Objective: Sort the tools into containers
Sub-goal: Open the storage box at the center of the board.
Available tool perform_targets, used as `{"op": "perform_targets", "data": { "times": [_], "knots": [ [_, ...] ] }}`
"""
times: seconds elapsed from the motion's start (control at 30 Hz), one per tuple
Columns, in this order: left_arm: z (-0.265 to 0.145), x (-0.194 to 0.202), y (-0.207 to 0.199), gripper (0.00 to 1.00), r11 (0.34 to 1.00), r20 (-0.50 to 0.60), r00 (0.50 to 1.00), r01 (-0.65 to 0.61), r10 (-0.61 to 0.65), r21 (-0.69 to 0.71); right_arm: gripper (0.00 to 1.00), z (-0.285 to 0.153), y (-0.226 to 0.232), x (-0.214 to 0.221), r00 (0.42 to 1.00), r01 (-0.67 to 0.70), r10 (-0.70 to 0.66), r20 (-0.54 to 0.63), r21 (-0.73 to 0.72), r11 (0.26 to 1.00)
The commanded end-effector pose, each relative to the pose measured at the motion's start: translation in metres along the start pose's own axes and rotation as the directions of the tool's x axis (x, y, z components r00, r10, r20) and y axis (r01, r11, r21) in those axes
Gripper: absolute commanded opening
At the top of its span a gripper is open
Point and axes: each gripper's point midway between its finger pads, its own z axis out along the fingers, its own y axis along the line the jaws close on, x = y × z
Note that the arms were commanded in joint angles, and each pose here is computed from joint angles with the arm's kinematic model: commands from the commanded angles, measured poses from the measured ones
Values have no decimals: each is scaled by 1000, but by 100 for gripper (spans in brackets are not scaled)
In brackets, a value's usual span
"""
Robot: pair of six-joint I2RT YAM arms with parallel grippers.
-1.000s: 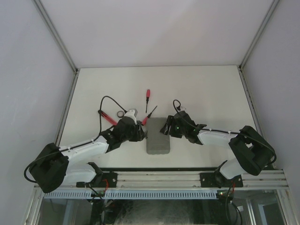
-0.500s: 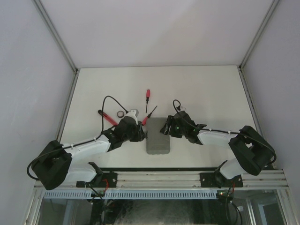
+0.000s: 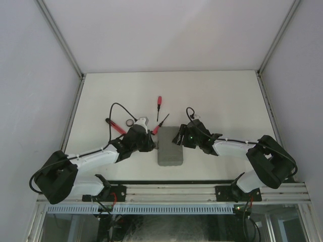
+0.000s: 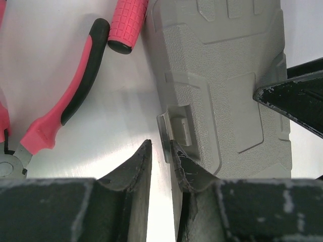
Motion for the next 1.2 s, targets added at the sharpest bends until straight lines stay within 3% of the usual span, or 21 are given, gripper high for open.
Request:
{"op": "perform_targets", "data": {
  "times": [0.0, 0.4, 0.77, 0.9, 1.17],
  "knots": [
    [1, -13, -1, 23, 1000, 25, 1000, 6, -6, -17, 57, -10, -91, 61, 977, 115, -54, -205, 297, 948],
    [10, -9, -10, 22, 999, -5, 999, 33, -33, 24, 58, -8, -87, 60, 975, 123, -61, -211, 292, 949],
    [3, -15, -20, 26, 989, 51, 995, 82, -89, 126, 58, -7, -87, 63, 974, 127, -64, -216, 293, 948],
    [0, -17, -17, 30, 987, 69, 992, 97, -106, 125, 58, -7, -87, 63, 974, 127, -63, -218, 293, 948],
    [5, -11, -14, 29, 988, 45, 993, 102, -108, 120, 58, -7, -87, 64, 974, 127, -63, -219, 293, 948]
  ]
}}
